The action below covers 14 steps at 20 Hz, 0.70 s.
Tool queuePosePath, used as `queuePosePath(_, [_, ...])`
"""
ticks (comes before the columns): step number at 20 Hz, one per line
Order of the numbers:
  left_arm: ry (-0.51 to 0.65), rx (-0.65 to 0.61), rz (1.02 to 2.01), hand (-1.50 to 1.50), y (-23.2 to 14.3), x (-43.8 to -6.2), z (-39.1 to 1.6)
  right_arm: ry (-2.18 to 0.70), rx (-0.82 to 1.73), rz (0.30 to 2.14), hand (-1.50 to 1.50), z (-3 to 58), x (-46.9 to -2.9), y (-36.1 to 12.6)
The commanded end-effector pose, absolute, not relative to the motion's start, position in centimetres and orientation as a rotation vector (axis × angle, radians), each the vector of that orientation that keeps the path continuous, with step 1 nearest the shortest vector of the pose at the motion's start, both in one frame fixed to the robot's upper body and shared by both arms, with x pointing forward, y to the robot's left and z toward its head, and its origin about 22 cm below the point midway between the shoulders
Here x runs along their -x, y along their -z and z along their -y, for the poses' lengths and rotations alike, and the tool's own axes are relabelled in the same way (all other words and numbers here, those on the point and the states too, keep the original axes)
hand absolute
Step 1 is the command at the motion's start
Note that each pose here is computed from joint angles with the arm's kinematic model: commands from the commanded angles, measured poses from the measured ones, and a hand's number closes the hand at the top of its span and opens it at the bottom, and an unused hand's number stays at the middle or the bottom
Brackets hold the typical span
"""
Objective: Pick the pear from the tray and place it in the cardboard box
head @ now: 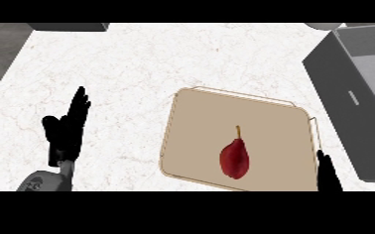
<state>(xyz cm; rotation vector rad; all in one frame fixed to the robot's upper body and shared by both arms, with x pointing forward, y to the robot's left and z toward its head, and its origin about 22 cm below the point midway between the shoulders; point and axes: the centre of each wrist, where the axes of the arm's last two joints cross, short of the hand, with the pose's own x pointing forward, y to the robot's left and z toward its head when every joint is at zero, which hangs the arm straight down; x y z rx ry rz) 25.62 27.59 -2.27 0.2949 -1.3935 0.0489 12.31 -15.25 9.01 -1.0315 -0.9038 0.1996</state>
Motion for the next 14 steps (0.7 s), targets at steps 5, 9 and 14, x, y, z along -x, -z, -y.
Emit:
queuePosePath(5, [-0.049,-0.288,1.388,0.00,3.2,-26.0,-26.7,-0.254,0.985,0.607,-1.50,13.3,-13.9,-9.7])
queuePosePath(9, [-0.048,-0.285,1.394,0.00,2.8,-26.2,-26.6,-0.259,0.955,0.634,-1.50,12.6,-14.7,-9.3])
queuePosePath(14, [-0.038,-0.305,1.384,0.00,1.9,-27.1,-26.8,-0.239,0.949,0.641,-1.50,13.2,-16.4,-9.6])
